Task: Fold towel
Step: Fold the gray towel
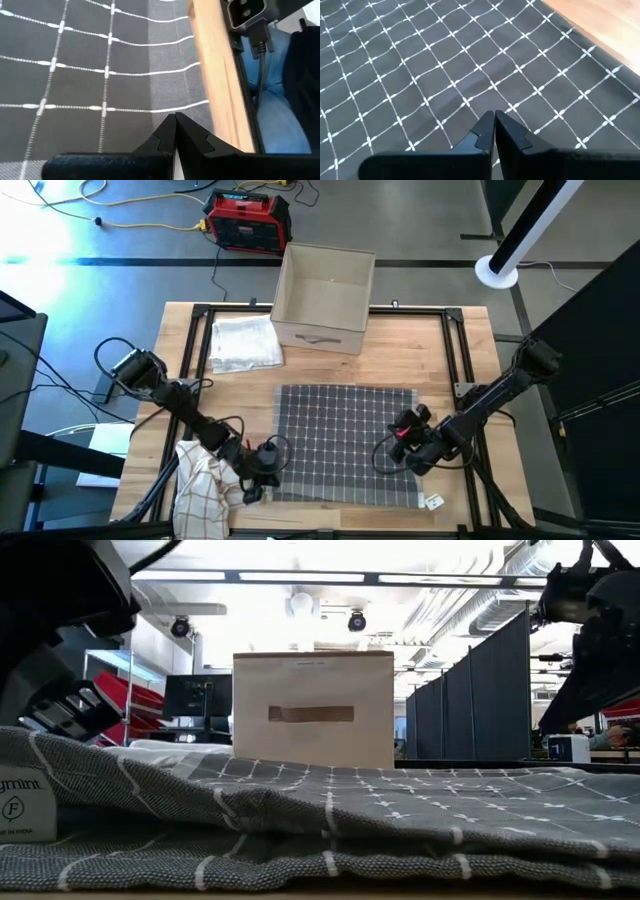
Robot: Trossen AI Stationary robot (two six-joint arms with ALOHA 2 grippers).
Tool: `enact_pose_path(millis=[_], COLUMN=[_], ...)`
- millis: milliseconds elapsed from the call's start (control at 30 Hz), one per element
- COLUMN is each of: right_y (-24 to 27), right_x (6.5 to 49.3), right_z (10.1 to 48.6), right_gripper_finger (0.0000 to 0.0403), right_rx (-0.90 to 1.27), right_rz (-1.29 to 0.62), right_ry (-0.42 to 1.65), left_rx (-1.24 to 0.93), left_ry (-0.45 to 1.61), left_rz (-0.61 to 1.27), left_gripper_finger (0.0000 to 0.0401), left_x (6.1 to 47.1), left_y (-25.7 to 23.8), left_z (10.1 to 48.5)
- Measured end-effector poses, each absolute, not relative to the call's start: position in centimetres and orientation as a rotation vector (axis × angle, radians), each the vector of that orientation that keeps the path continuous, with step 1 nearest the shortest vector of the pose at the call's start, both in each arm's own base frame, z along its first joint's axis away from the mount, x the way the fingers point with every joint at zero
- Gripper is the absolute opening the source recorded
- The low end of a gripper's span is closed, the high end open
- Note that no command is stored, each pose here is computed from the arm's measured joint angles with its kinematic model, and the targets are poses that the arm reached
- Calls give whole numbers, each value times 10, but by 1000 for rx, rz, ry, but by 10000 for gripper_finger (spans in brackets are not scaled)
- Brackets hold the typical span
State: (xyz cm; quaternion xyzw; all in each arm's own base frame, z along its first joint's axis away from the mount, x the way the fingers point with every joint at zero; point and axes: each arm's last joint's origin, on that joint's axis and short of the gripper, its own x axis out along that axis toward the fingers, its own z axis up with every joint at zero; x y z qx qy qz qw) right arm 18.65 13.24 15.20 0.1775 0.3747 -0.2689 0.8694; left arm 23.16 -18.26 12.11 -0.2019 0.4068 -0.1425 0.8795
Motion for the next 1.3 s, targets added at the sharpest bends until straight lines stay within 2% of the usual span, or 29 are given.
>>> enact_pose_path(millis=[467,667,867,1033,1300], right_y=[132,119,103,81,27], right_x=[186,186,193,195,188], right_z=[151,160,205,242,250], right_gripper_finger=[0,0,0,0,0], right_rx=[387,414,295,226,343], right_rz=[-549,-521,-501,-452,-379], right_ry=[836,1123,1270,1410,1485], left_rx=[-439,-384,-190,-4,47], left_ry=[854,817,790,721,684], left_rz=[-299,-296,-237,-30,27], left_gripper_finger=[0,0,0,0,0], left_x=[231,238,226,225,237], left_y=[-198,-175,-144,-96,-12], left_z=[95,124,164,190,207])
